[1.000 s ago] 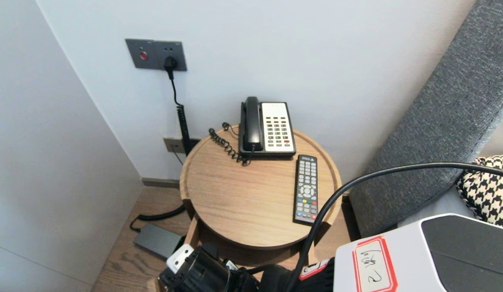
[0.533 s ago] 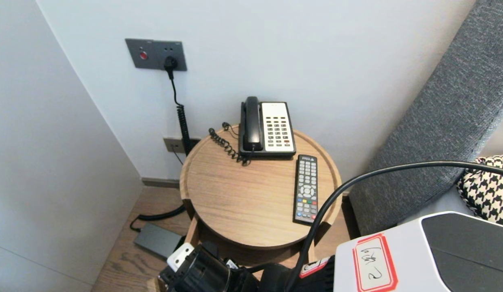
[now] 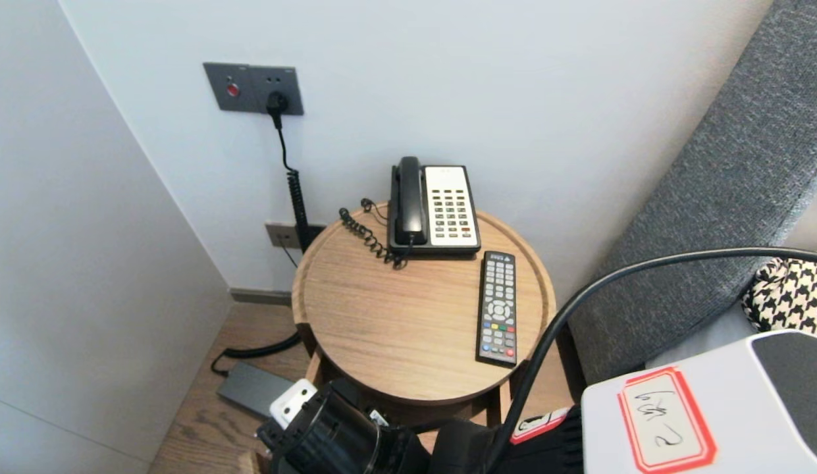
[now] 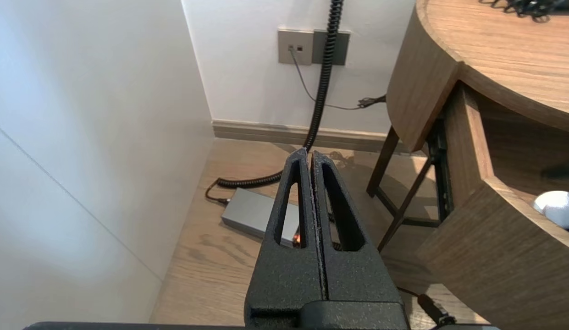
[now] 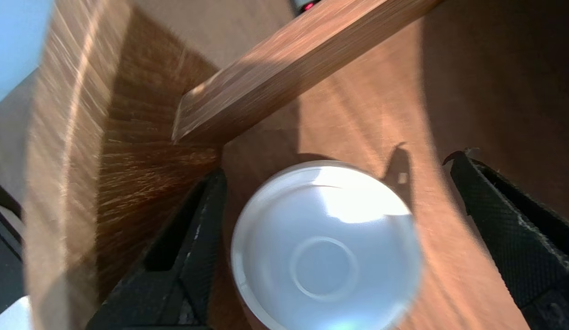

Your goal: Put the remote controls on the table in the drawer one by one

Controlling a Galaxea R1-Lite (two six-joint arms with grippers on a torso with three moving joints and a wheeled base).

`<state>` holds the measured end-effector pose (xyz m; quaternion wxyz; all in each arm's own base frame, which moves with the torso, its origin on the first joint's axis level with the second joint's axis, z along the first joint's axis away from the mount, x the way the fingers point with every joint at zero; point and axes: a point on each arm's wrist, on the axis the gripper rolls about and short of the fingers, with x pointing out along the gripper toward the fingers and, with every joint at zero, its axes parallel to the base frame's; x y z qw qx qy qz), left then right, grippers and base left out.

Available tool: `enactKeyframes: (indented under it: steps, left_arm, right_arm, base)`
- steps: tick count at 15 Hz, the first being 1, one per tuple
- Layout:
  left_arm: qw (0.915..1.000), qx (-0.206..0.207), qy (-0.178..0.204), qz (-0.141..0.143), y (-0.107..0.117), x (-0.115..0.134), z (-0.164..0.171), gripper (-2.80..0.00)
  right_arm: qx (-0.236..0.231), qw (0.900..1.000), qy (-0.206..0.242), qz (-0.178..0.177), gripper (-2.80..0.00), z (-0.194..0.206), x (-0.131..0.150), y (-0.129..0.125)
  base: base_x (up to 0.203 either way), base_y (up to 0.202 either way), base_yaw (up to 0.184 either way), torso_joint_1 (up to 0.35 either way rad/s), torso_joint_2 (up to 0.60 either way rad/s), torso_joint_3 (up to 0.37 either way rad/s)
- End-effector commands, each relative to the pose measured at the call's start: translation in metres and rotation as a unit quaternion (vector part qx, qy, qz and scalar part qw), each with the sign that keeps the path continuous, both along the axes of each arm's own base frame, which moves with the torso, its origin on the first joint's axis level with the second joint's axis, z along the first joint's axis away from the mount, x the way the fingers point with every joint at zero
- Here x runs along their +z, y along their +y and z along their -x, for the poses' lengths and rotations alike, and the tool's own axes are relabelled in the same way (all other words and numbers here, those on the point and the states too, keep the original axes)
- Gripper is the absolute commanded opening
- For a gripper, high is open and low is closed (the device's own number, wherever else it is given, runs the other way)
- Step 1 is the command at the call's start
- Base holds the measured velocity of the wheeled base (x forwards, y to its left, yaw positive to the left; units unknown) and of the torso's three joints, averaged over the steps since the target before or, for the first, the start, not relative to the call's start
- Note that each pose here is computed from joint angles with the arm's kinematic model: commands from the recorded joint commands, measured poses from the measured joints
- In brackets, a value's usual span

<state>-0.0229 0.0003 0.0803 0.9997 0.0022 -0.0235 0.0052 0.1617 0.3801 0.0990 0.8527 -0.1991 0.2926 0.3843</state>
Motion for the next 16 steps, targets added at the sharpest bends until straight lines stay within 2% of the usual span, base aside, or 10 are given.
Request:
enactKeyframes:
  steps: [1,9,16]
  left_arm:
    - [1.0000,0.000,0.004,0.000,0.000,-0.003,-0.001,-2.80]
    - [1.0000,0.000,0.004,0.000,0.000,-0.003,-0.001,-2.80]
    - [1.0000,0.001,0.004,0.000,0.000,-0.003,-0.001,-2.80]
  right_arm:
    - [-0.004,1.000,-0.014,-0.023,0.00,0.003,0.022,-0.005]
    - [-0.001,0.996,-0.037,-0.080,0.00,0.014,0.074,-0.024]
    - [0.009,0.984,-0.073,-0.164,0.00,0.034,0.144,-0.059]
  base:
    - [0.000,0.000,0.000,0.000,0.00,0.000]
    - [0.000,0.000,0.000,0.000,0.00,0.000]
    - [0.000,0.000,0.000,0.000,0.00,0.000]
